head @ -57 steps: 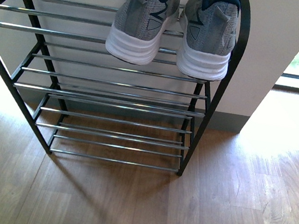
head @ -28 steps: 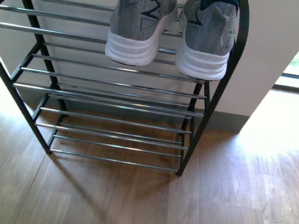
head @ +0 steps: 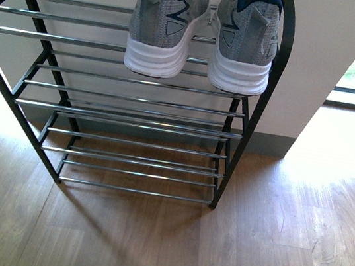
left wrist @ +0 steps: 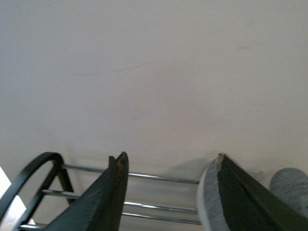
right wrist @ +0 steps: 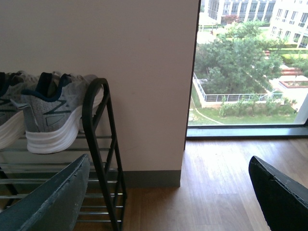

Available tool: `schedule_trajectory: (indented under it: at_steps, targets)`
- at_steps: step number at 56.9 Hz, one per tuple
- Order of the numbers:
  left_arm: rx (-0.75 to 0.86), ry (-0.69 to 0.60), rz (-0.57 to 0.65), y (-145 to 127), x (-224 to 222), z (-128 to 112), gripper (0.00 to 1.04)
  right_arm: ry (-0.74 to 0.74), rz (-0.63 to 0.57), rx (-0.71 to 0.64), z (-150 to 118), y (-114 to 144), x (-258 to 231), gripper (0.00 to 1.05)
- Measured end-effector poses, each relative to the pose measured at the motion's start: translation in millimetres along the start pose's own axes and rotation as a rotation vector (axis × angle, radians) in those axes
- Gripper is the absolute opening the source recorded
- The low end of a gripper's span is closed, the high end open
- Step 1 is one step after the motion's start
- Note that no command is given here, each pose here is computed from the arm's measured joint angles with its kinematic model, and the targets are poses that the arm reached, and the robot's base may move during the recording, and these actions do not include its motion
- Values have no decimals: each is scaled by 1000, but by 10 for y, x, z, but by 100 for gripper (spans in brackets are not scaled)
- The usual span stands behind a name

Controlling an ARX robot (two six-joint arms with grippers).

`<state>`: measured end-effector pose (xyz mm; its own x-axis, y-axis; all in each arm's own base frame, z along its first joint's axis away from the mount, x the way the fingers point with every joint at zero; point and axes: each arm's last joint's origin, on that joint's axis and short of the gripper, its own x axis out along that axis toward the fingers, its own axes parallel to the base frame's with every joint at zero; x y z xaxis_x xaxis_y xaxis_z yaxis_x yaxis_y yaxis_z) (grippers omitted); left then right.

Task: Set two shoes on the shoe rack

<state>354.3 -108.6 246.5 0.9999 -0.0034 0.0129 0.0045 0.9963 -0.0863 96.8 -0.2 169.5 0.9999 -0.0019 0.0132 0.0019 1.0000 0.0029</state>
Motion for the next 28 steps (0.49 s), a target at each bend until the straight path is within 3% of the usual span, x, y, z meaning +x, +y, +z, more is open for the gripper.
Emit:
schedule_trajectory:
  at_steps: [12,28]
  targets:
    - [68,14,-6,545,-765,-337,2,0,0,0,0,0,0,96]
    - [76,23,1,813,-1238,-478,1,0,0,0,0,0,0,96]
